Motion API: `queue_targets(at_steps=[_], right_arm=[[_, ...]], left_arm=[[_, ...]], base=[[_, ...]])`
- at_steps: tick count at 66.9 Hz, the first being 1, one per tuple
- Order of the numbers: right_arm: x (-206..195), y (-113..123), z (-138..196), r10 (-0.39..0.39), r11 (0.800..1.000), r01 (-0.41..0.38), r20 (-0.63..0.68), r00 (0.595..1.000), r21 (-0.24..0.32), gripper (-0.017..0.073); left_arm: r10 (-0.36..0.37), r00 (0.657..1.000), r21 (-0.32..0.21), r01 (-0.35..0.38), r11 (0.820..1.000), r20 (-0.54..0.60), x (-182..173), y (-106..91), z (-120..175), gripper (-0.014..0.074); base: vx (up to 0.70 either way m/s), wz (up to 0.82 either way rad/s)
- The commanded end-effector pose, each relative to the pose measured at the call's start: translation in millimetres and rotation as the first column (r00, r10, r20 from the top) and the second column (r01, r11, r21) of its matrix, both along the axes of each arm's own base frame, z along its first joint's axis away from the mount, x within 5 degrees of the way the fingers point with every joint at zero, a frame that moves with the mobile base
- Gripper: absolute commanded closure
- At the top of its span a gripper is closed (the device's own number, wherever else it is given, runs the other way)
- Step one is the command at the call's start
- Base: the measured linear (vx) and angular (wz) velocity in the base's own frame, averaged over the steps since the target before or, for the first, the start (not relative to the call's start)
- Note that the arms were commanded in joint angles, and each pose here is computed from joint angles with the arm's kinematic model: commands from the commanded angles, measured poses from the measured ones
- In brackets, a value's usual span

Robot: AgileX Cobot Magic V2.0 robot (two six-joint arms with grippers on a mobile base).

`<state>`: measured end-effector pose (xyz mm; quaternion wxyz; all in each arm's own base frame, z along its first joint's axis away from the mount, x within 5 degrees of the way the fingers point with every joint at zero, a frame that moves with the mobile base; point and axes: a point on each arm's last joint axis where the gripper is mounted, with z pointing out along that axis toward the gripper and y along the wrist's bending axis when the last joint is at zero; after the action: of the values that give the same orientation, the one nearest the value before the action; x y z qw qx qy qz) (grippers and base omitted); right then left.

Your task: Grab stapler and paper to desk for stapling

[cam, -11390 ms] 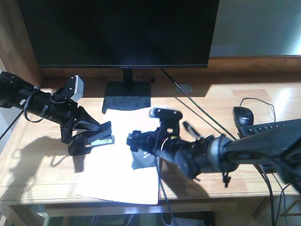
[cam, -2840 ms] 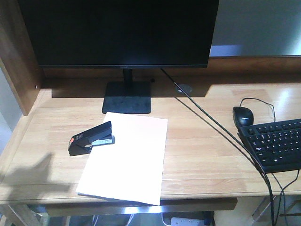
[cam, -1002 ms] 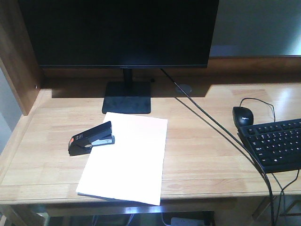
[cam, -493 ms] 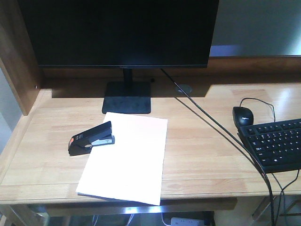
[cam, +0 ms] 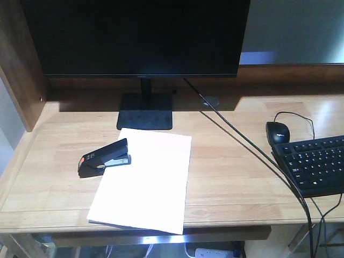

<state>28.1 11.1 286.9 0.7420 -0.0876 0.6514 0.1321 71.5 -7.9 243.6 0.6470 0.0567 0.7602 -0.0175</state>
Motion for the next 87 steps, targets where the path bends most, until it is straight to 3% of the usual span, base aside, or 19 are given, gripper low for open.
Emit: queue_targets(at_steps=[1,9,15,28,36,87], right_arm=[[-3.2,-2.2,14.0,-0.022,1.0,0.02,0.097,0.995,0.018,0.0571],[-3.2,-2.2,13.9,-0.022,1.0,0.02,0.096,0.995,0.017,0.0571],[-3.2,-2.2,13.9,-0.022,1.0,0.02,0.097,0.995,0.018,0.0568],[-3.2,-2.2,13.9,-0.022,1.0,0.02,0.097,0.995,0.018,0.0568],[-3.2,-2.2,14.0,-0.022,1.0,0.02,0.097,0.995,0.018,0.0568],[-3.1,-2.1,13.3,-0.021,1.0,0.019,0.09,0.996,0.015,0.0568]], left_arm=[[0.014,0.996,-0.023,-0.012,1.0,0.093,-0.5,1.0,10.4,0.06],[0.013,0.994,0.001,-0.014,1.0,0.108,-5.2,1.7,-4.1,0.06],[0.024,0.989,-0.034,-0.02,0.999,0.144,-9.4,2.4,-18.4,0.06],[0.04,0.974,-0.054,-0.029,0.998,0.221,-15.6,4.0,-47.6,0.06],[0.043,0.978,-0.081,-0.027,0.996,0.205,-15.2,3.9,-48.6,0.06],[0.042,0.979,-0.082,-0.026,0.996,0.199,-15.1,3.8,-48.7,0.06]], base=[[0.0,0.0],[0.0,0.0],[0.0,0.0],[0.0,0.0],[0.0,0.0],[0.0,0.0]])
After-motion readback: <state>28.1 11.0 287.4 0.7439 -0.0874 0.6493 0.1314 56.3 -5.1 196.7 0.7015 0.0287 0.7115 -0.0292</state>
